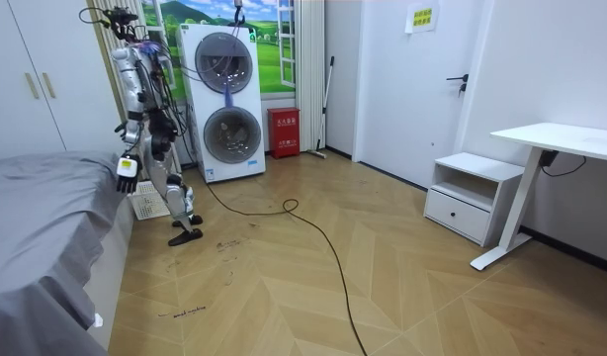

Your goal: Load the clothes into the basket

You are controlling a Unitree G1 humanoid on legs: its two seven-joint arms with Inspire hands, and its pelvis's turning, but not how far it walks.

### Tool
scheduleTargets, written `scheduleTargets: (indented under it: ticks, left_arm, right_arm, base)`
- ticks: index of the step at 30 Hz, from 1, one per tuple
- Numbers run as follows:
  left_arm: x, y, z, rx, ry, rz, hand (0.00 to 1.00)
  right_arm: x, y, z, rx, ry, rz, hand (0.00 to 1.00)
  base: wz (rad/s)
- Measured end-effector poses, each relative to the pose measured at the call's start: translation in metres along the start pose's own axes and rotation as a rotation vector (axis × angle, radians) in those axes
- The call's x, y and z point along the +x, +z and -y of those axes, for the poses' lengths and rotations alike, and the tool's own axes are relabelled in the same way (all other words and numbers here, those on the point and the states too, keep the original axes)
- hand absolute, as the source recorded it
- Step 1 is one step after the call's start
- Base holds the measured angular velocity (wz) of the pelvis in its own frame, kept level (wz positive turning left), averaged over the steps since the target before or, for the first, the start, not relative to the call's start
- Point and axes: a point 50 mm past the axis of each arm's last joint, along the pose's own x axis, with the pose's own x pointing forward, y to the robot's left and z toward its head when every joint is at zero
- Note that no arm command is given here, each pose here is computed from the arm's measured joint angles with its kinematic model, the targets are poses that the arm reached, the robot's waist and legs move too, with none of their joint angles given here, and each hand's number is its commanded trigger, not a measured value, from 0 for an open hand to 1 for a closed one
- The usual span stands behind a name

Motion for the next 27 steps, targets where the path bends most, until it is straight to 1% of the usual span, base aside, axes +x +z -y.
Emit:
scheduleTargets:
  ticks: [2, 3, 6, 7, 10, 13, 16, 21, 23, 27]
  left_arm:
    - [-0.001, 0.001, 0.001, 0.044, -0.006, 0.028, 0.0]
    - [-0.001, 0.0, 0.001, 0.046, -0.006, 0.031, 0.0]
    - [-0.004, -0.009, -0.002, 0.027, 0.021, 0.021, 0.0]
    - [-0.005, -0.01, -0.003, 0.024, 0.032, 0.023, 0.0]
    - [-0.006, -0.013, -0.005, 0.02, 0.064, 0.028, 0.0]
    - [-0.008, -0.02, -0.002, -0.013, 0.071, 0.016, 0.0]
    - [-0.009, -0.024, -0.002, -0.045, 0.09, 0.002, 0.0]
    - [-0.011, -0.032, -0.005, -0.038, 0.13, -0.015, 0.0]
    - [-0.011, -0.029, -0.004, -0.019, 0.147, -0.006, 0.0]
    - [-0.01, -0.024, 0.001, 0.035, 0.165, 0.019, 0.0]
  right_arm:
    - [-0.006, -0.019, -0.002, -0.01, 0.012, -0.053, 0.0]
    - [-0.008, -0.026, -0.002, -0.013, 0.013, -0.073, 0.0]
    - [-0.022, -0.067, 0.009, -0.009, -0.029, -0.217, 0.0]
    - [-0.025, -0.075, 0.012, -0.006, -0.045, -0.245, 0.0]
    - [-0.041, -0.1, 0.031, -0.014, -0.125, -0.35, 0.0]
    - [-0.06, -0.12, 0.05, -0.061, -0.192, -0.448, 0.0]
    - [-0.07, -0.131, 0.054, -0.098, -0.2, -0.505, 0.0]
    - [-0.079, -0.145, 0.054, -0.167, -0.183, -0.579, 0.0]
    - [-0.082, -0.148, 0.054, -0.233, -0.165, -0.614, 0.0]
    - [-0.079, -0.148, 0.049, -0.243, -0.15, -0.61, 0.0]
  base:
    - [0.35]
    - [0.23]
    - [0.26]
    - [0.29]
    - [0.26]
    - [0.24]
    - [0.04]
    - [0.04]
    - [0.0]
    - [0.0]
